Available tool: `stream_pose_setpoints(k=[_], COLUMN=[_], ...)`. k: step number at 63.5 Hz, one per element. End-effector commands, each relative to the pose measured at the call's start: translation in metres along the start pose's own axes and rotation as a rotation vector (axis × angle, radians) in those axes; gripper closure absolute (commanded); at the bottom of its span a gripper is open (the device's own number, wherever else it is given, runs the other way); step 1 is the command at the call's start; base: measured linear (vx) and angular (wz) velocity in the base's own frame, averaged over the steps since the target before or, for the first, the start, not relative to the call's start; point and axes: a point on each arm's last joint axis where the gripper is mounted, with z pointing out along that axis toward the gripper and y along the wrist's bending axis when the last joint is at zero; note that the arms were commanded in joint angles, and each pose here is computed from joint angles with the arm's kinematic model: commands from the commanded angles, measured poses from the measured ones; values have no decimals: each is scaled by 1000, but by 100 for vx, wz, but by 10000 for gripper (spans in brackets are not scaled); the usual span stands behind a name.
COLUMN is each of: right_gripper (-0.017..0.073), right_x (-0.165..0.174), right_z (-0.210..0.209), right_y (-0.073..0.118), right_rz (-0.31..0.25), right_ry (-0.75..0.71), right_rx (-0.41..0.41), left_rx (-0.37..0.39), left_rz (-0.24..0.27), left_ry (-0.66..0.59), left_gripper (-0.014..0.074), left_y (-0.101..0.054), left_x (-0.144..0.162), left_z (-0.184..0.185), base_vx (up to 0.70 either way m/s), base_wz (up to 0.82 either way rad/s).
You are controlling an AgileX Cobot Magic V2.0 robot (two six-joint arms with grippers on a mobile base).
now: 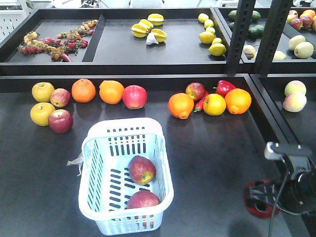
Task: Pick three apples into basket with both arms
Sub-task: 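Lift the third red apple and lower it into the basket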
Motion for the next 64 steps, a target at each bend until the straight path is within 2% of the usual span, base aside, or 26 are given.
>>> stream_pose_setpoints(k=[1, 14, 25, 31, 45, 53, 64], right_gripper=[242, 242, 235, 227, 168, 87, -41], right_x=[-3, 5, 0, -10, -41, -57, -63], right_z=[-35, -72, -76, -70, -37, -15, 2], right_y=[28, 81, 125, 148, 191, 208, 218], right_rz=[-59, -161, -280, -335, -423, -442, -459], right_ry=[-158, -357, -361, -360, -322, -272, -201], right_rx=[-104, -316, -419, -436, -429, -422, -419], left_rx=[-11, -11, -11, -11, -11, -11, -11], left_rz=[-9, -9, -9, -9, -9, -9, -9], left_ry=[-91, -91, -91, -91, -91, -91, -91], left_gripper=[53, 53, 53, 53, 53, 53, 53], left_y=[2, 2, 2, 2, 2, 2, 2], left_x=[-12, -12, -12, -12, -12, -12, -12], left_z=[-6, -6, -6, -6, -6, -6, -6], base_vx=[0, 0, 0, 0, 0, 0, 0], base_wz=[0, 0, 0, 0, 0, 0, 0])
